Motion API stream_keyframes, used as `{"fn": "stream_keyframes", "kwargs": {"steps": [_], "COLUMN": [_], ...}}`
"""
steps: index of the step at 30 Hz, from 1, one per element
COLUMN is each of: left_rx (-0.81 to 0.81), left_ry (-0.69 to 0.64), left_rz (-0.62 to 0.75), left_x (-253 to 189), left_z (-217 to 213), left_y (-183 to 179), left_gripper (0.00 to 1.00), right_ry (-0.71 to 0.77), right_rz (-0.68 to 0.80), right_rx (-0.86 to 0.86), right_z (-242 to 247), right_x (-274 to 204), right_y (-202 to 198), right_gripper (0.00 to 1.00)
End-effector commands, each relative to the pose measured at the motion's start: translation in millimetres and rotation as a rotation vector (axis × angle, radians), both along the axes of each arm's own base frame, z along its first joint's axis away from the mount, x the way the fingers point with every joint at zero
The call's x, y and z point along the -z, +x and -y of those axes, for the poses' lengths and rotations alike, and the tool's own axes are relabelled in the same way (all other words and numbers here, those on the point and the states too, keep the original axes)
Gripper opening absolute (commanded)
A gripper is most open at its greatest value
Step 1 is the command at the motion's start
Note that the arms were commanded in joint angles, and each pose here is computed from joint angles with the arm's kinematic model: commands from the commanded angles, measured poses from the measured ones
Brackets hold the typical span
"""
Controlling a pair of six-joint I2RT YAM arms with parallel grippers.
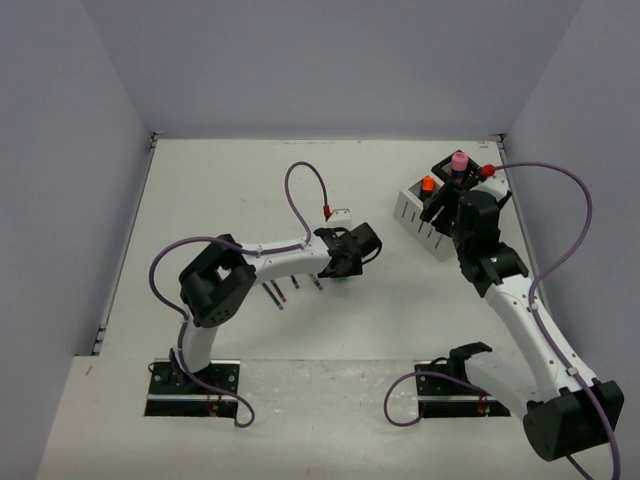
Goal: Sort the stationery into containers
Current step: Pick up the stationery from the center of the board.
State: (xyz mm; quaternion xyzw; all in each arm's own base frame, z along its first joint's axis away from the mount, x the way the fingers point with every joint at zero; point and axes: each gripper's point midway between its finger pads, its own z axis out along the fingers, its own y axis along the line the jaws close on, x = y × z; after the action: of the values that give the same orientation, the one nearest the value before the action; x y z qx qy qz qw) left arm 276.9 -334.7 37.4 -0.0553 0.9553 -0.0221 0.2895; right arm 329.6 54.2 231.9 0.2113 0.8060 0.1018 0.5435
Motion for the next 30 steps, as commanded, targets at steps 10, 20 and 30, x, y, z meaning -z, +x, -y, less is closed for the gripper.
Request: {"fn": "stream_keyframes", "kwargs": {"steps": [10, 20, 30], "left_rx": [-0.108, 0.012, 0.375], "left_ry": [0.015, -0.144, -0.423], "left_rz": [-0.045, -0.045, 0.374], "left_x": [36, 14, -107], "left_z": [4, 23, 44], "left_y": [3, -16, -20], "left_gripper": [0.40, 0.00, 0.00], "right_ry": [0.046, 0.060, 0.255], "right_rz": [0.087, 0.072, -0.044], "right_rx": [-0.153, -0.236, -0.665], "right_z": [-21, -35, -113], "right_x": [-34, -33, 6], "right_y": [-19, -23, -48], "right_gripper": [0.67, 0.71, 0.83]}}
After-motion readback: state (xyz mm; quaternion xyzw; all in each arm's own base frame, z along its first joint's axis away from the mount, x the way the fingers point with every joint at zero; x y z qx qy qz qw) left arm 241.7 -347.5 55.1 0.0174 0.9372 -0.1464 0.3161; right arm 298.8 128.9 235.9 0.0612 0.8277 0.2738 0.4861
